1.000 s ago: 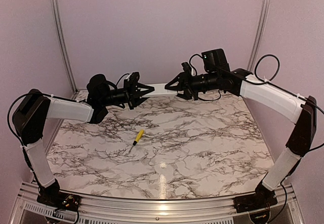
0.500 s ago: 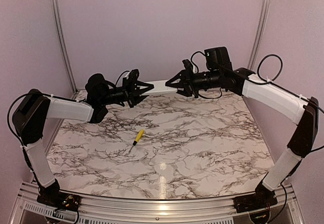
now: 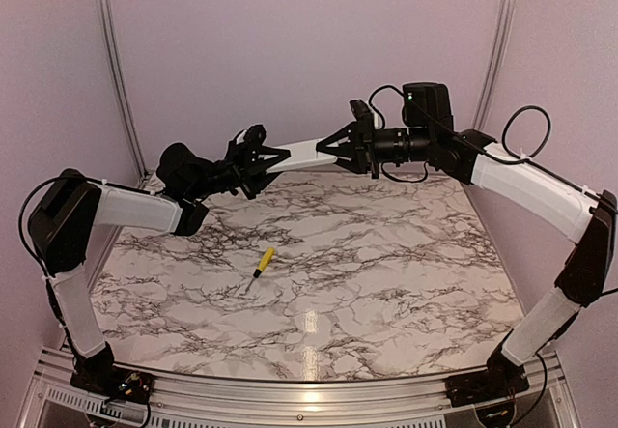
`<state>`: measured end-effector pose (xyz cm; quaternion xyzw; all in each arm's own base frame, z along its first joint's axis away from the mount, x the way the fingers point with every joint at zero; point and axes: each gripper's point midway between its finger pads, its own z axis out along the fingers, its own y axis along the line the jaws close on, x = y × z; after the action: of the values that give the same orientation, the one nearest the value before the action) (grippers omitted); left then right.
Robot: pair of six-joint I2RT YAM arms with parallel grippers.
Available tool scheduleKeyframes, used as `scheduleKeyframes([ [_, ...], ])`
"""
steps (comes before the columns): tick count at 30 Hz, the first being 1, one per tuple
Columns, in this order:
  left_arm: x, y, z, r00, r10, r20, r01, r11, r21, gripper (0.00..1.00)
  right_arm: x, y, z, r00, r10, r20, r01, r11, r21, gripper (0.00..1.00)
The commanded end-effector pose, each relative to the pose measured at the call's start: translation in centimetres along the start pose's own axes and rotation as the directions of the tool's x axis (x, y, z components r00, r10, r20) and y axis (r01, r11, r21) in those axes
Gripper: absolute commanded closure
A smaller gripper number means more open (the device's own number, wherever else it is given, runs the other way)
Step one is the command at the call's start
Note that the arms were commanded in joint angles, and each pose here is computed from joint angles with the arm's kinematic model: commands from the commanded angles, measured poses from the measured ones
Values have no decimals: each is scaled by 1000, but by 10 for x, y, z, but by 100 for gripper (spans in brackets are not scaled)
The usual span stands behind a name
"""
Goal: Unload the batteries from the remote control
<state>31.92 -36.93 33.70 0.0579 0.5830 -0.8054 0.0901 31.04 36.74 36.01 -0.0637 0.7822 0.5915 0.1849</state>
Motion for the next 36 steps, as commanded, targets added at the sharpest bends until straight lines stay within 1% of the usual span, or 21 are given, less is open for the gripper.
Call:
scheduleKeyframes([
  [1, 5, -11, 4, 999, -25, -48, 27, 998, 49, 100, 8, 35, -8, 998, -67, -22, 64, 991, -120, 80],
  [6, 3, -10, 6, 999, -16, -47, 17, 999, 30, 100, 10, 33, -9, 998, -62, -28, 59, 993, -102, 80],
  [11, 1, -5, 7, 999, 5, -43, -6, 1000, -12, 100, 7, 27, -9, 998, -63, -21, 61, 997, -57, 74],
  [15, -1, 0, 9, 999, 34, -42, -37, 997, -74, 100, 5, 13, -8, 998, -62, -18, 62, 998, 29, 74],
  [18, -3, 5, 11, 998, 49, -45, -54, 991, -125, 100, 5, 9, -8, 998, -63, -17, 63, 997, 50, 74],
  [24, -2, 3, 11, 997, 56, -53, -63, 990, -127, 100, 5, 6, -9, 998, -64, -14, 65, 996, 65, 74],
  [36, -4, -9, 2, 996, 70, -57, -76, 991, -113, 100, 6, 10, -20, 998, -70, 5, 70, 997, 41, 73],
])
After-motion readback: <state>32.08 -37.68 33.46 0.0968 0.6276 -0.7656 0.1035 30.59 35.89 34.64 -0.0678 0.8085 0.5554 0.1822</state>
